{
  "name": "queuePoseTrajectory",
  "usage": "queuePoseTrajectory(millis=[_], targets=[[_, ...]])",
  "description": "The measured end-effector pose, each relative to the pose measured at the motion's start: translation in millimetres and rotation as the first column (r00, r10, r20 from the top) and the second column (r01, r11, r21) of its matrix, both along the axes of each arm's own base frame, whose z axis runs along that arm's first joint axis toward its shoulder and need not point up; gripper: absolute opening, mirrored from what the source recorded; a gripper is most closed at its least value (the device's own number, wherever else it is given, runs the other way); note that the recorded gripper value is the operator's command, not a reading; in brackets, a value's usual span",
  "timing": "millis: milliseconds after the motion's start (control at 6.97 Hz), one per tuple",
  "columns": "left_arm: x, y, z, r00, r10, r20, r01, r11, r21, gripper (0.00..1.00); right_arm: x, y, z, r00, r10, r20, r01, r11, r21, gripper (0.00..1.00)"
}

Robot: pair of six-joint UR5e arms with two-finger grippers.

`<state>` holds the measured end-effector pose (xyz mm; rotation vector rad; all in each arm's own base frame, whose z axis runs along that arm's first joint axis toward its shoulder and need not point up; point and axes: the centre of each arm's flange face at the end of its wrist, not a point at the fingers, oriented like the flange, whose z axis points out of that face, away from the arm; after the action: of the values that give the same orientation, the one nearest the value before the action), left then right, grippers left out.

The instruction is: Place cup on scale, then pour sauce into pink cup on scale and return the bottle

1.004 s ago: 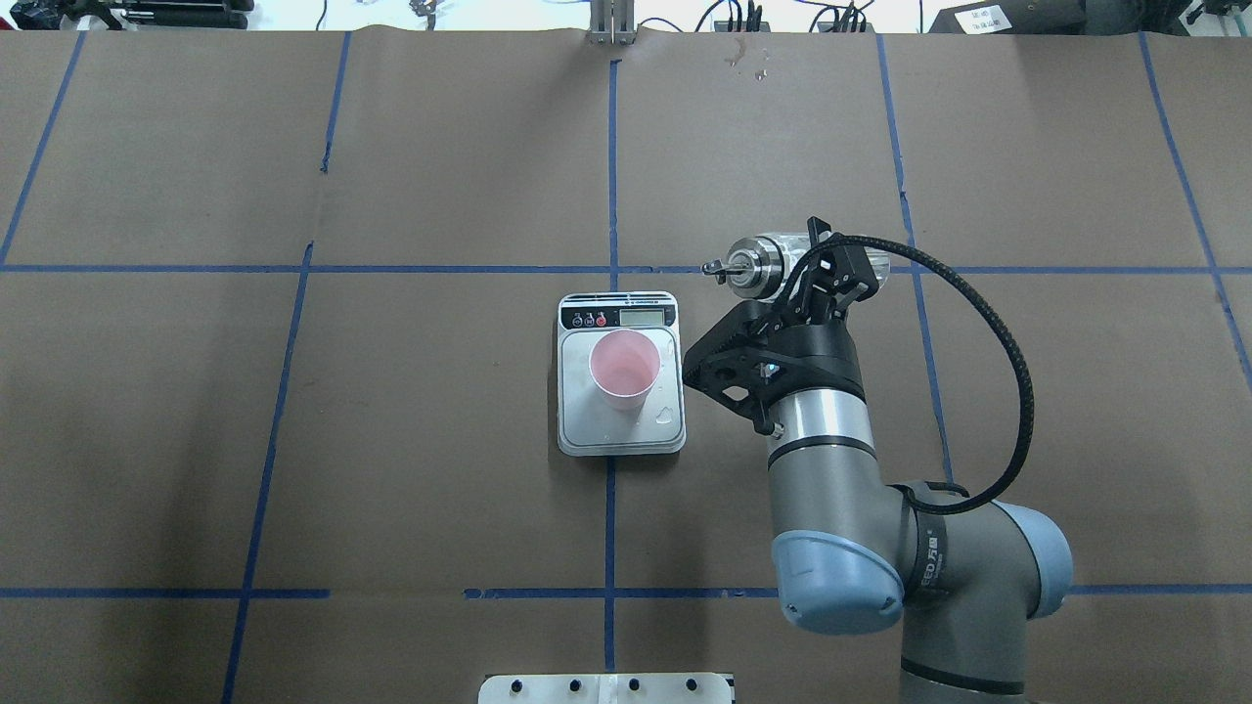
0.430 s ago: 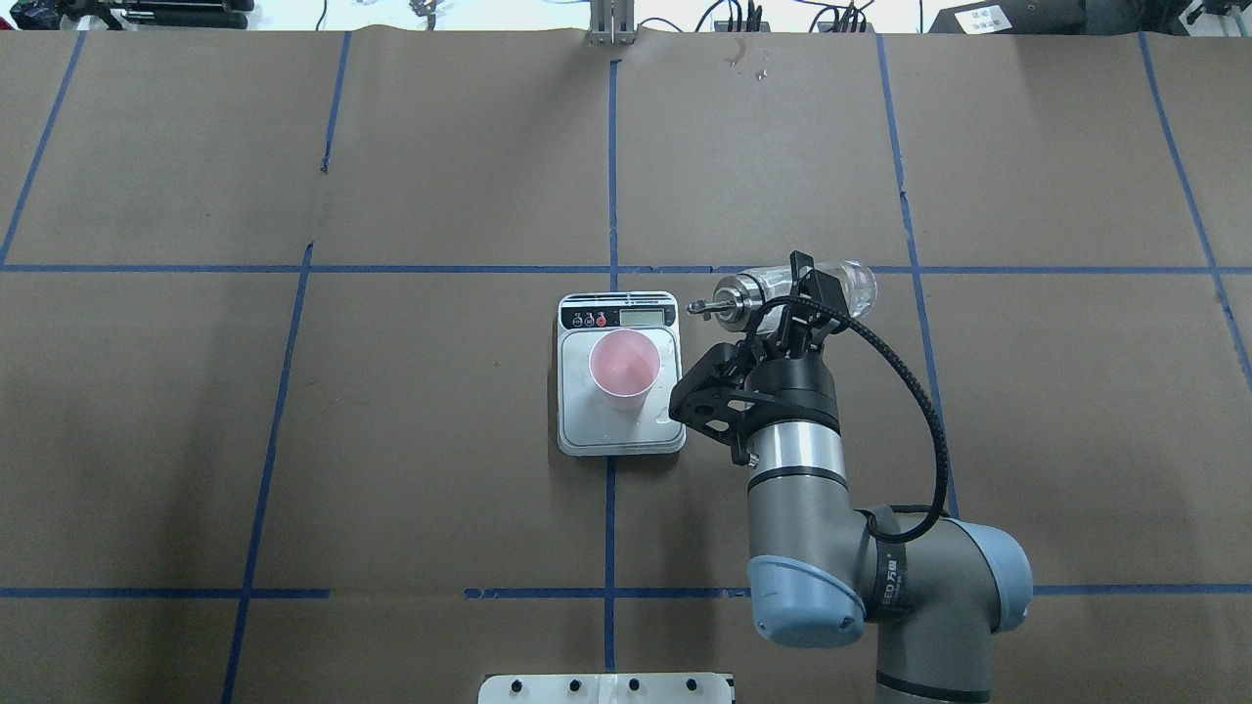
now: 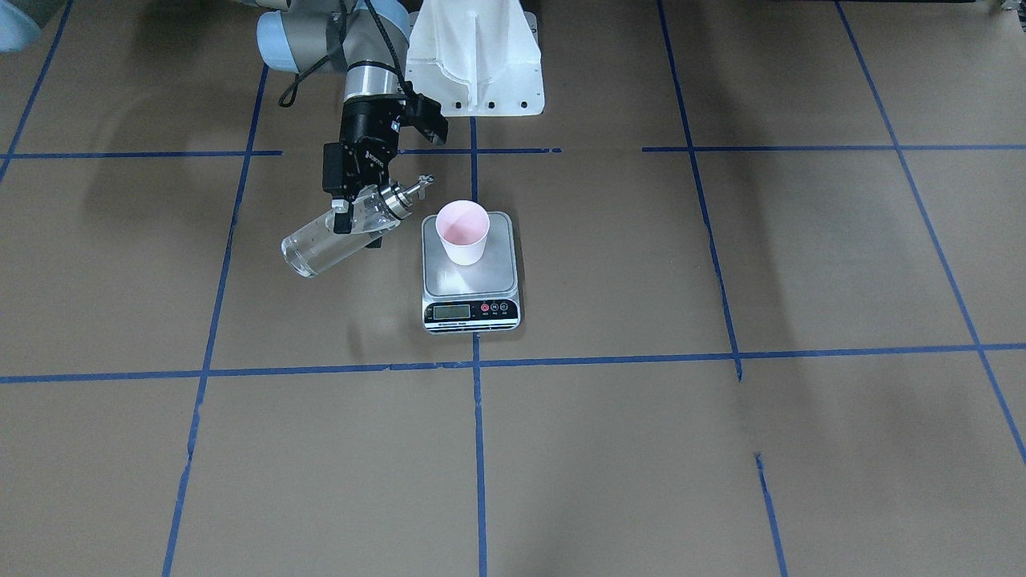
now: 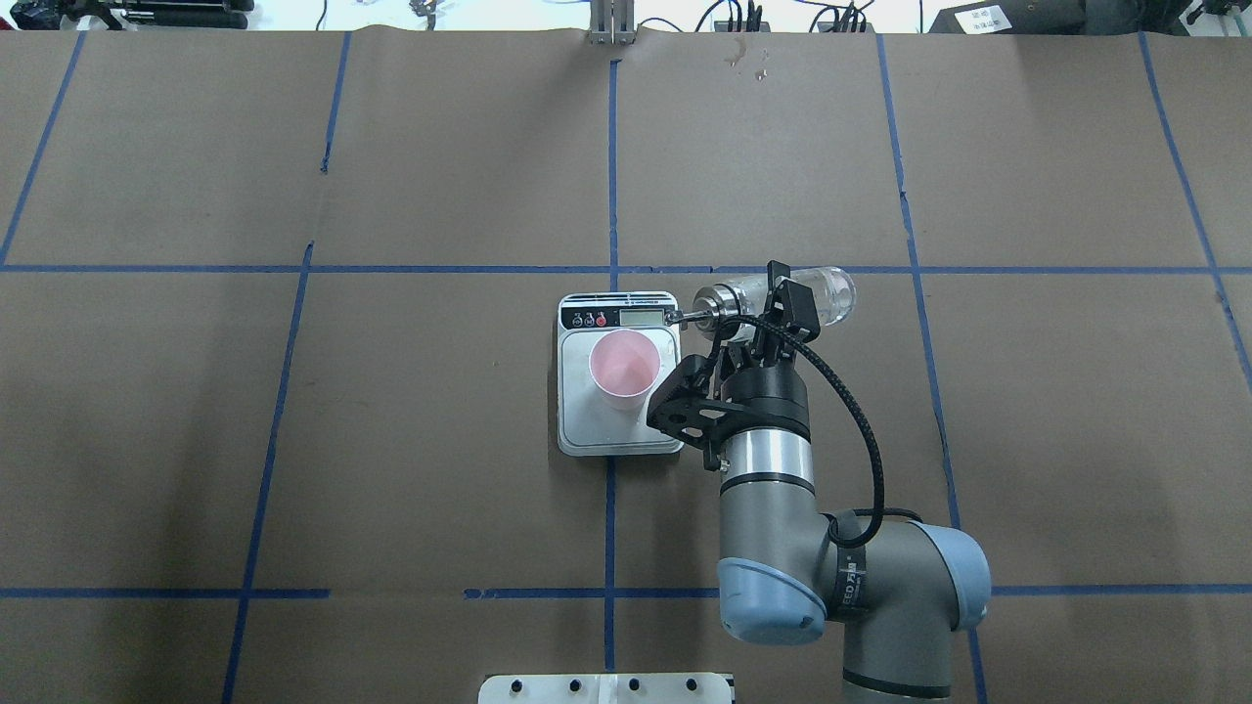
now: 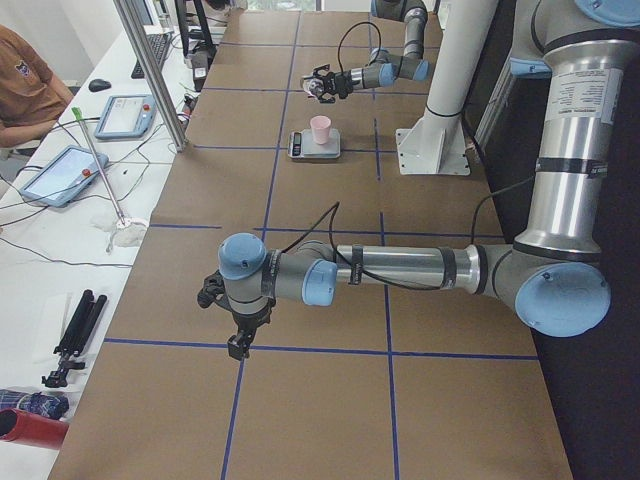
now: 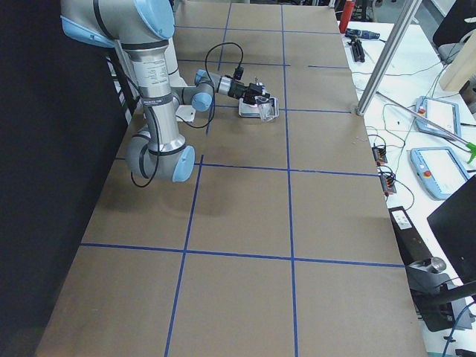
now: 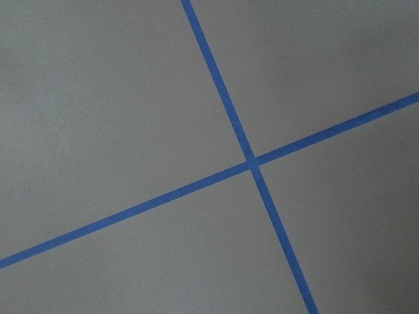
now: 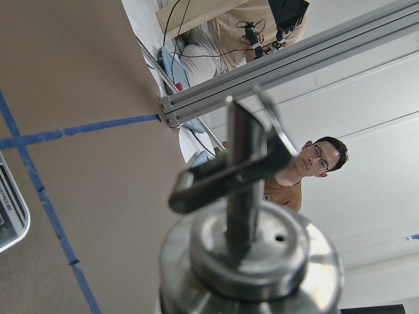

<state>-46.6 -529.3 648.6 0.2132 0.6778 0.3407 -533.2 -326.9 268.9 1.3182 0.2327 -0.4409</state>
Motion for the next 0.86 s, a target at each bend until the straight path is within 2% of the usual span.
queuePoseTrajectory(millis=[287, 574, 860], targets=[[0.1, -0.7, -0.1, 1.000, 0.000, 0.000, 0.000, 1.000, 0.000, 1.00, -4.3, -1.7, 6.5, 0.999, 0.013, -0.048, -0.012, 1.000, 0.016, 0.00], [0.6, -2.3, -0.2, 1.000, 0.001, 0.002, -0.001, 1.000, 0.000, 1.00, -4.0, -3.9, 6.5, 0.988, 0.033, -0.150, -0.025, 0.998, 0.054, 0.00], [0.6, -2.7, -0.4, 1.000, 0.000, 0.003, 0.000, 1.000, -0.001, 1.00, -3.0, -5.0, 6.3, 0.966, 0.055, -0.251, -0.035, 0.996, 0.084, 0.00]])
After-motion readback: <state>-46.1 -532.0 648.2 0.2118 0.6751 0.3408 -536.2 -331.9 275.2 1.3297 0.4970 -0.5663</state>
